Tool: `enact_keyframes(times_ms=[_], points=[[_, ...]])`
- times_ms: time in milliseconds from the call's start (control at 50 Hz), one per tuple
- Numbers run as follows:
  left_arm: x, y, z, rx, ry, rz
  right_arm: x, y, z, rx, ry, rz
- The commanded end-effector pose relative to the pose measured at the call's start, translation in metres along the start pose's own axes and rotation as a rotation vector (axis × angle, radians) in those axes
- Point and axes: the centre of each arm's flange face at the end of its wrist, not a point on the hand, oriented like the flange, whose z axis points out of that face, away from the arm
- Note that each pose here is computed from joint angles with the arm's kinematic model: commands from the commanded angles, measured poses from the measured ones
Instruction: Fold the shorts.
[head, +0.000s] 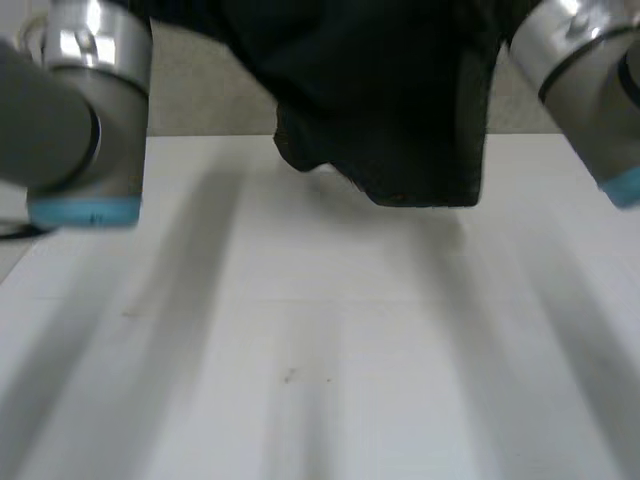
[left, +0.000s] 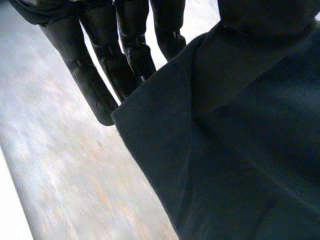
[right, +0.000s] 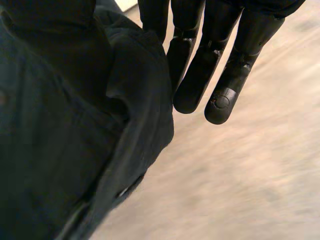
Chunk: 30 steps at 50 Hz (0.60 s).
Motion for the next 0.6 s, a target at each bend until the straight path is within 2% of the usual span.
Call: enact_keyframes(times_ms=[20,60,80,160,260,300,460,600], points=[[0.022,0.072,-0.099,-0.412,0.169,0.029,-0.039,0.062,-0.051,-0.434,-0.304,0.148],[0.025,0.081,-0.118,-0.494,0.206,0.034,-0.049,0.076,-0.062,-0.519,-0.362,0.152],[0.028,0.084,-0.128,-0.533,0.228,0.038,-0.062,0.089,-0.078,-0.602,-0.446,0.123],[0.039,0.089,-0.165,-0.659,0.318,0.041,-0.074,0.111,-0.112,-0.746,-0.591,0.025],[0.044,0.075,-0.183,-0.678,0.367,0.036,-0.085,0.122,-0.132,-0.805,-0.614,0.073],[0.042,0.069,-0.183,-0.669,0.366,0.034,-0.086,0.120,-0.135,-0.806,-0.590,0.112],[0.034,0.046,-0.183,-0.609,0.351,0.023,-0.067,0.088,-0.149,-0.690,-0.291,0.349],[0.030,0.037,-0.181,-0.583,0.338,0.017,-0.070,0.080,-0.181,-0.694,-0.166,0.541]])
